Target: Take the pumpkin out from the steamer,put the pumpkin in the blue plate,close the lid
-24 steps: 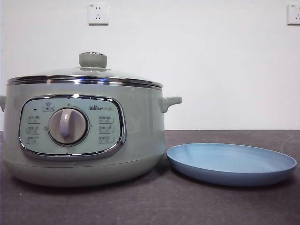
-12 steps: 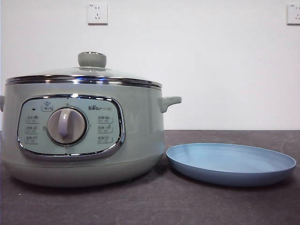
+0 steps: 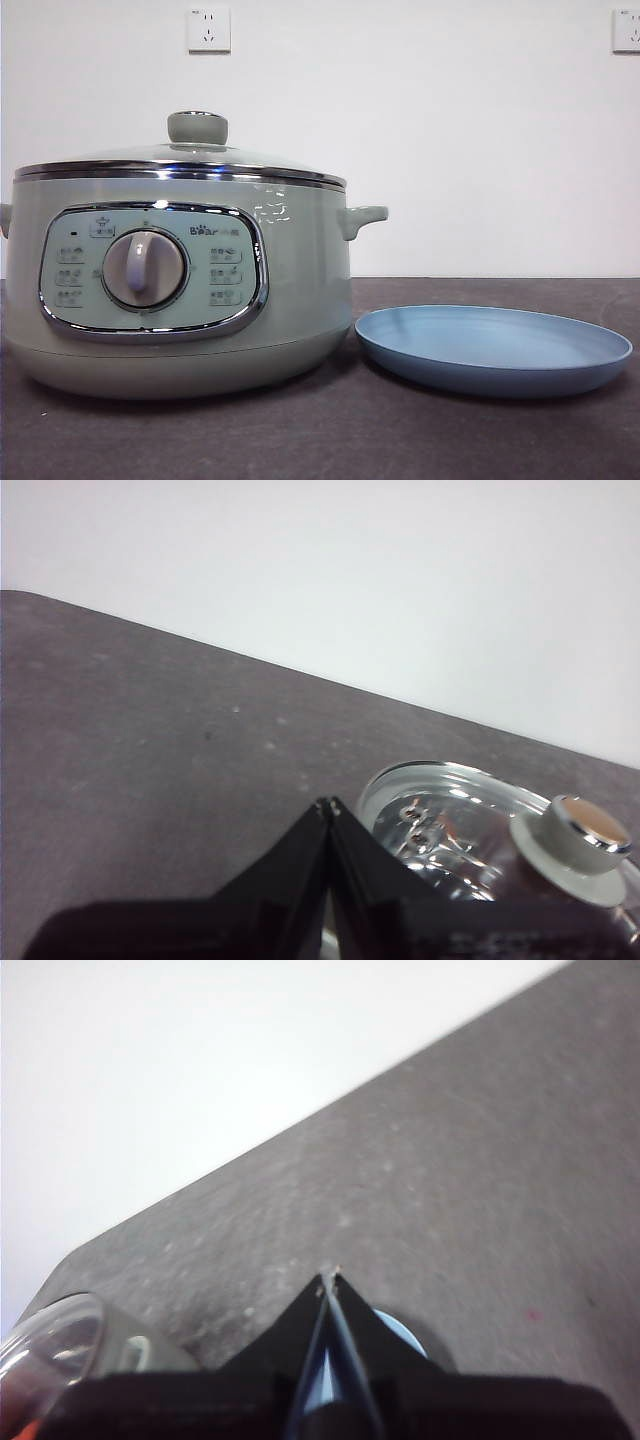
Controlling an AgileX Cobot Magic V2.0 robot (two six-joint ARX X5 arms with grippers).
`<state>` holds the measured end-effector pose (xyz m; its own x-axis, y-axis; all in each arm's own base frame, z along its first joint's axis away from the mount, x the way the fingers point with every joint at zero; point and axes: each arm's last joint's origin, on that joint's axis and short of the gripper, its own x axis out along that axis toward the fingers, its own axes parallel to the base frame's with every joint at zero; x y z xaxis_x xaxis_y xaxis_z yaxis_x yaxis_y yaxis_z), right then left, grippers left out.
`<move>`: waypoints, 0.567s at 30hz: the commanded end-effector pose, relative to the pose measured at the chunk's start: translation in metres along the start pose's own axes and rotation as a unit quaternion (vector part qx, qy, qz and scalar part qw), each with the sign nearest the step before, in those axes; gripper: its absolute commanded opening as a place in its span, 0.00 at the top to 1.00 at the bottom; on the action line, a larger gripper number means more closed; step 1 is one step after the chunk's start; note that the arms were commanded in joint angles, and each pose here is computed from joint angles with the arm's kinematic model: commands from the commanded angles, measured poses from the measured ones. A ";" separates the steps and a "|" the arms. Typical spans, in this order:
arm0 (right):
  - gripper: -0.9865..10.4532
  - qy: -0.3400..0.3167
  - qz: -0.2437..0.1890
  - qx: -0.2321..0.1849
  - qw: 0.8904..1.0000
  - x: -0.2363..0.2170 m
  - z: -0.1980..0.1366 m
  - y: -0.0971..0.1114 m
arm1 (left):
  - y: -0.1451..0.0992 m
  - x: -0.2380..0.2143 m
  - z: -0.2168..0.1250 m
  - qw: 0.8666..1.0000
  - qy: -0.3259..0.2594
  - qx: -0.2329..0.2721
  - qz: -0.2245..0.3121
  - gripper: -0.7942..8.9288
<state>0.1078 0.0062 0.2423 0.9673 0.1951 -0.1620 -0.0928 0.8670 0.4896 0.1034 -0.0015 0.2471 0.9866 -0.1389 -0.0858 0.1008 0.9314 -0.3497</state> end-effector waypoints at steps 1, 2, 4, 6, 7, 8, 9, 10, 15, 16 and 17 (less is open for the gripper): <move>0.92 0.003 0.018 -0.050 0.999 0.003 0.019 0.011 | -0.004 0.008 0.013 0.999 0.015 0.031 -0.008 0.93; 0.92 0.006 0.025 -0.057 0.998 0.005 0.025 0.014 | -0.005 0.011 0.018 0.999 0.022 0.036 -0.014 0.93; 0.92 0.011 0.036 -0.074 0.997 0.010 0.039 0.021 | -0.009 0.018 0.030 0.998 0.038 0.047 -0.031 0.93; 0.91 0.020 0.051 -0.093 0.994 0.015 0.052 0.028 | -0.014 0.026 0.041 0.995 0.051 0.059 -0.056 0.93; 0.91 0.027 0.061 -0.107 0.992 0.018 0.058 0.031 | -0.015 0.030 0.046 0.994 0.059 0.062 -0.070 0.92; 0.91 0.035 0.070 -0.121 0.990 0.021 0.064 0.034 | -0.017 0.034 0.050 0.992 0.067 0.064 -0.083 0.92; 0.91 0.045 0.078 -0.138 0.986 0.024 0.070 0.038 | -0.019 0.039 0.055 0.990 0.075 0.065 -0.100 0.92; 0.91 0.056 0.085 -0.153 0.983 0.028 0.076 0.040 | -0.020 0.043 0.059 0.988 0.085 0.063 -0.116 0.92; 0.85 0.115 0.122 -0.187 0.968 0.044 0.097 0.051 | -0.028 0.061 0.074 0.973 0.145 0.041 -0.175 0.92; 0.80 0.122 0.128 -0.188 0.966 0.046 0.099 0.053 | -0.029 0.063 0.075 0.971 0.154 0.038 -0.181 0.90; 0.75 0.128 0.130 -0.186 0.966 0.048 0.101 0.054 | -0.031 0.065 0.077 0.969 0.162 0.037 -0.185 0.86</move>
<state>0.1731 0.0151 0.3449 0.8183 0.4845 -0.3092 -0.4221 0.8718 0.2487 0.1746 -0.0121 0.3217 0.7994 -0.5393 -0.2649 0.4360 0.8240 -0.3617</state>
